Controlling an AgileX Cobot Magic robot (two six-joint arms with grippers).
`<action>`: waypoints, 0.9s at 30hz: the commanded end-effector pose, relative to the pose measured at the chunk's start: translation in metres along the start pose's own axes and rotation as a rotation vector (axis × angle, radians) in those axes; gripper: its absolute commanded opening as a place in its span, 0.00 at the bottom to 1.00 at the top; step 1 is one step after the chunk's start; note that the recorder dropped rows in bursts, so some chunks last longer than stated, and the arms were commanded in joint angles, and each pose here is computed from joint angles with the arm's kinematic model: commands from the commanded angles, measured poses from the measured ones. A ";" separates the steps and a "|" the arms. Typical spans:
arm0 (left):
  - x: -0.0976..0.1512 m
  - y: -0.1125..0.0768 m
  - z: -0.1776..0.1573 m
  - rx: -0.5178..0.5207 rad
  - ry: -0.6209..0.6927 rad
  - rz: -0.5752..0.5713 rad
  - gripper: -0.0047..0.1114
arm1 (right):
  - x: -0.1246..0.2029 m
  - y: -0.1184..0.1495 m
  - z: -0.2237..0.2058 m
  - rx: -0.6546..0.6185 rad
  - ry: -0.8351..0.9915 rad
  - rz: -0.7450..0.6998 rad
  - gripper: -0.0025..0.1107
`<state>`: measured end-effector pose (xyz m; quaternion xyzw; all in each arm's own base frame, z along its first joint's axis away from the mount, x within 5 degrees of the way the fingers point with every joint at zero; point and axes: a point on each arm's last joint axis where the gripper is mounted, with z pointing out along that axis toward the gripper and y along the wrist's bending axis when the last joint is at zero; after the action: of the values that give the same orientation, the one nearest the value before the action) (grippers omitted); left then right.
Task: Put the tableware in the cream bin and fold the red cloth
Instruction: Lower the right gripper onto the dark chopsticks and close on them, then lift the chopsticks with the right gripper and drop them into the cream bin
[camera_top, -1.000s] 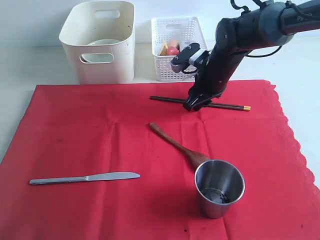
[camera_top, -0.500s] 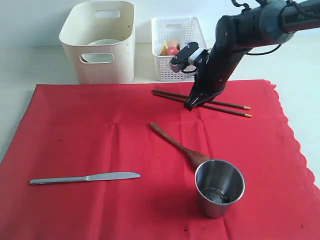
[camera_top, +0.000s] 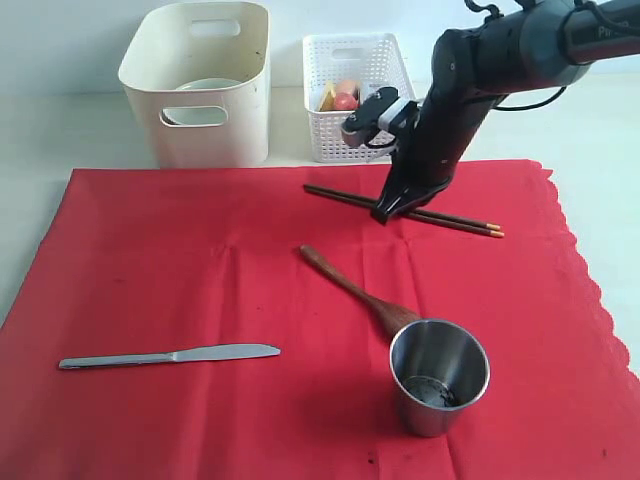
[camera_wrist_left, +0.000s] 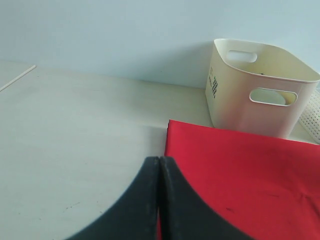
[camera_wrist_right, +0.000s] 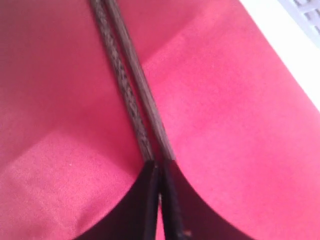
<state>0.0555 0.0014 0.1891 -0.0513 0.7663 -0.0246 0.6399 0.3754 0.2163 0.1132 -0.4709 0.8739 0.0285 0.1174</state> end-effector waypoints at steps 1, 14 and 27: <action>-0.001 0.000 0.000 0.000 -0.010 -0.007 0.05 | 0.001 0.000 -0.013 0.003 0.007 -0.008 0.17; -0.001 0.000 0.000 0.000 -0.010 -0.007 0.05 | 0.003 -0.001 -0.020 0.020 0.032 -0.058 0.42; -0.001 0.000 0.000 0.000 -0.010 -0.007 0.05 | 0.016 0.004 0.005 -0.049 0.153 -0.093 0.31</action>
<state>0.0555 0.0014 0.1891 -0.0513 0.7663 -0.0246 0.6399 0.3700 0.2099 0.1102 -0.4999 0.8627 0.0094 0.0765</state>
